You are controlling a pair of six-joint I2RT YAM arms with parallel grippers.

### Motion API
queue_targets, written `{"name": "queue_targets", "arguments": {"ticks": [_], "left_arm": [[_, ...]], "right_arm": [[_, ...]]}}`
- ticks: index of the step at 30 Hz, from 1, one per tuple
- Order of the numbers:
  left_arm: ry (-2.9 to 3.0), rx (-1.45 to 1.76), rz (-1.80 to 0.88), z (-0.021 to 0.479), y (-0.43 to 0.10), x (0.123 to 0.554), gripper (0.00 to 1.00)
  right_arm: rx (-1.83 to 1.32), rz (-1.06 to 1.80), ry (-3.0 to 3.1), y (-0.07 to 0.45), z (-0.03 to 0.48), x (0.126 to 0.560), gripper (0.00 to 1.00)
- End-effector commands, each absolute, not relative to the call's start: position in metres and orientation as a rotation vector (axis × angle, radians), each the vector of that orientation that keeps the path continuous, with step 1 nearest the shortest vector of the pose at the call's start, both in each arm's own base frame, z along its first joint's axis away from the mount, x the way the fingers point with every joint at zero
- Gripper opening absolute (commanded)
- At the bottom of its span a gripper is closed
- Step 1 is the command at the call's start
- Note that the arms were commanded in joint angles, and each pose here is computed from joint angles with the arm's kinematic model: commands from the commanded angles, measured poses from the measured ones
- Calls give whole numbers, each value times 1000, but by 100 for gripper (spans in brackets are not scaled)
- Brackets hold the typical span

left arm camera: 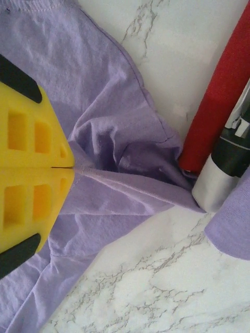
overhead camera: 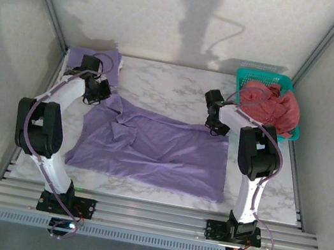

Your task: Fold and stack the t-shirts

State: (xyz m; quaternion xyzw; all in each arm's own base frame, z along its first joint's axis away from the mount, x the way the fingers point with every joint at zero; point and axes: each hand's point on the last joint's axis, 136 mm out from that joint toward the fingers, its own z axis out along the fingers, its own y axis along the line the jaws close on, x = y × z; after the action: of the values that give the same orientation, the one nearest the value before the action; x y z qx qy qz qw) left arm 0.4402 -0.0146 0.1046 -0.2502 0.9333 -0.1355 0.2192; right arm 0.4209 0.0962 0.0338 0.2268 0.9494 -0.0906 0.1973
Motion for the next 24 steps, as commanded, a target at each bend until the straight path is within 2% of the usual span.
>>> {"name": "queue_targets", "arguments": {"ticks": [1, 3, 6, 9, 12, 18, 24], "left_arm": [[2574, -683, -388, 118, -15, 434, 0], [2574, -683, -385, 119, -14, 434, 0], [2576, -684, -384, 118, -13, 433, 0], [2575, -687, -389, 117, -14, 432, 0], [2573, -688, -394, 117, -14, 433, 0], [2576, -688, -389, 117, -14, 432, 0], [2582, -681, -381, 117, -13, 430, 0]], "right_arm": [[619, -285, 2623, 95, 50, 425, 7], [619, -280, 2621, 95, 52, 425, 4], [617, -273, 2627, 96, 54, 422, 7], [605, -272, 2641, 99, 54, 420, 24], [601, -294, 2645, 98, 52, 418, 31], [621, -288, 2668, 101, 35, 416, 32], [615, -295, 2678, 103, 27, 421, 26]]}}
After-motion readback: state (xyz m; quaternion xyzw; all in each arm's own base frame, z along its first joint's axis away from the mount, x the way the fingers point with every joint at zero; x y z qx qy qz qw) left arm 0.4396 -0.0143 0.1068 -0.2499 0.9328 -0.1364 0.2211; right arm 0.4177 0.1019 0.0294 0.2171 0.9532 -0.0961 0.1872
